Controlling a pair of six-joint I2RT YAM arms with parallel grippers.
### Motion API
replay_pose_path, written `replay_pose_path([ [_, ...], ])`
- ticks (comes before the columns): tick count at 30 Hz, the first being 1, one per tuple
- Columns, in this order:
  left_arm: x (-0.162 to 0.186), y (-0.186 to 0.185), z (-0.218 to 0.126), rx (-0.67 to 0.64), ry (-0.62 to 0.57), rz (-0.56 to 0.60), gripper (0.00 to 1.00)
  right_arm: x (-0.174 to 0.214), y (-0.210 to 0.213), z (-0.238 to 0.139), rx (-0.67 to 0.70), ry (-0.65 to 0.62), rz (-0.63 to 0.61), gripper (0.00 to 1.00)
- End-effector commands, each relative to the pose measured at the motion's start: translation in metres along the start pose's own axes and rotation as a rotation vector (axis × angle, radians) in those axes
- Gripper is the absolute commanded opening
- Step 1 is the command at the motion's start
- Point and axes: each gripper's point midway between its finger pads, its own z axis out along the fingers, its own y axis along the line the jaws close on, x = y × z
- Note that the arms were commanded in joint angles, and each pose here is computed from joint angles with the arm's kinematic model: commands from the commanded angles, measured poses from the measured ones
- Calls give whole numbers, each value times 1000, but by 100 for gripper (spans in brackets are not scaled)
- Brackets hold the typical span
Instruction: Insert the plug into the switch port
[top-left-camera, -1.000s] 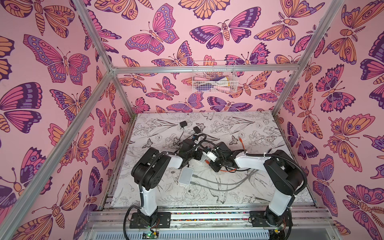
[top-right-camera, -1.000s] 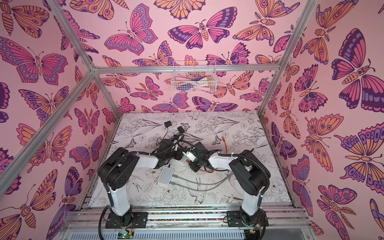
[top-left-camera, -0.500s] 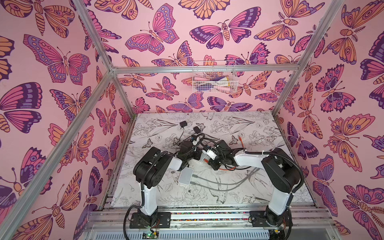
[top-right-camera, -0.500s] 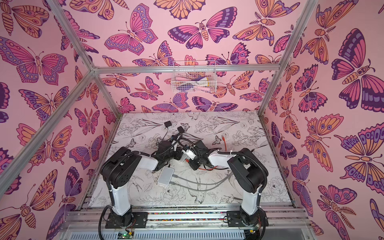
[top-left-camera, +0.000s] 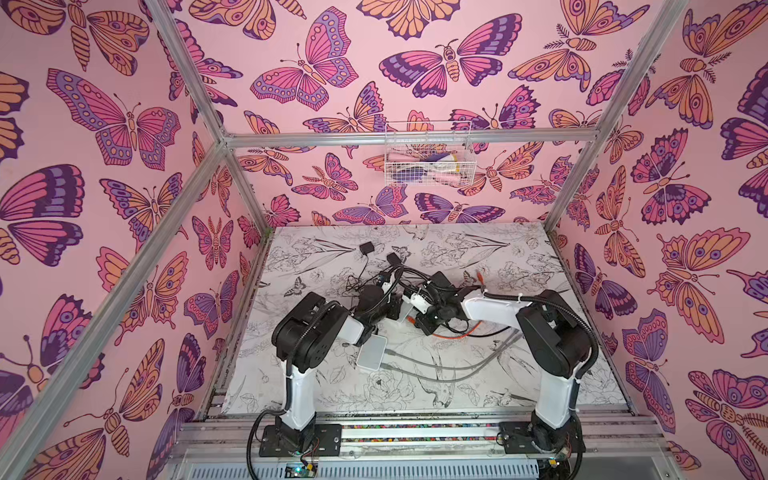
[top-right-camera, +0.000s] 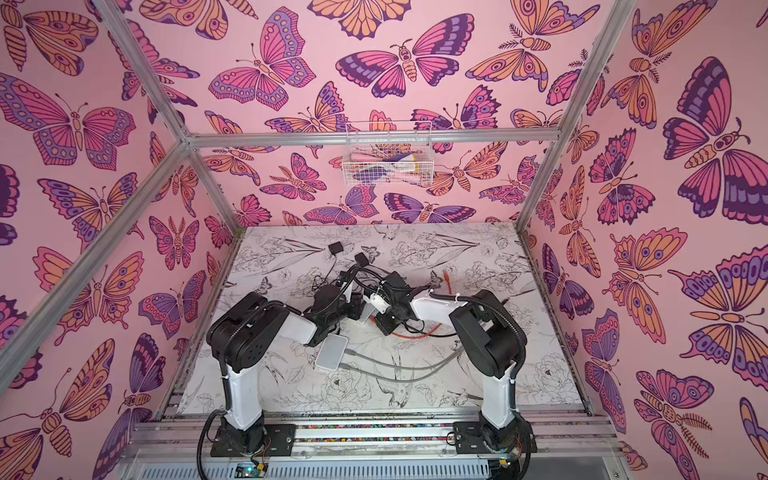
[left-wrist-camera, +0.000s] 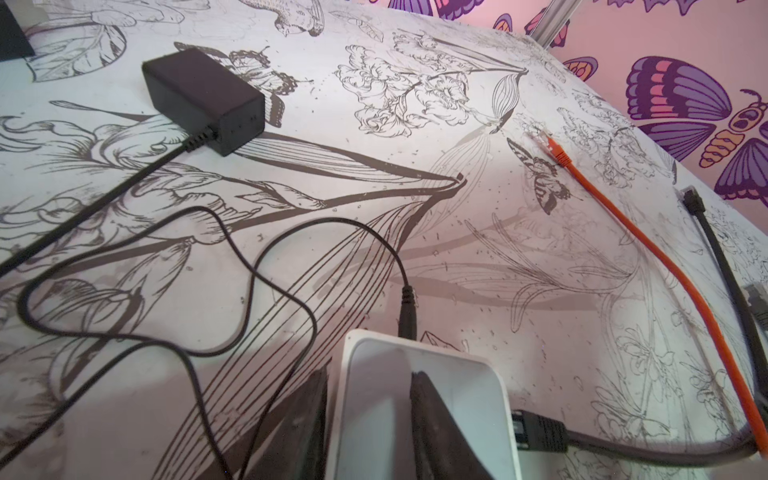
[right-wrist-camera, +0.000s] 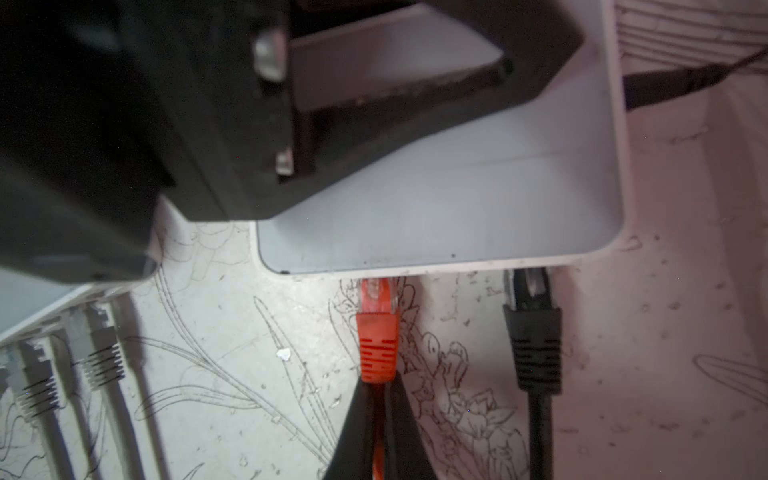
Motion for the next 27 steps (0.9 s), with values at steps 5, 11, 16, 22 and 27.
replay_pose_path([
  [5,190,-149,-79,647,766,-257,35,-182,44,-33,-63,-751,-314,0],
  [11,191,-147,-79,638,768,-256,35,-193,45,-46,-64,-804,-285,0],
  [16,191,-146,-80,628,768,-259,35,-189,42,-51,-39,-811,-278,0],
  [22,183,-147,-78,616,754,-255,35,-168,39,-60,-8,-832,-258,0],
  [27,173,-150,-77,604,756,-234,34,-146,38,-62,13,-816,-255,0],
])
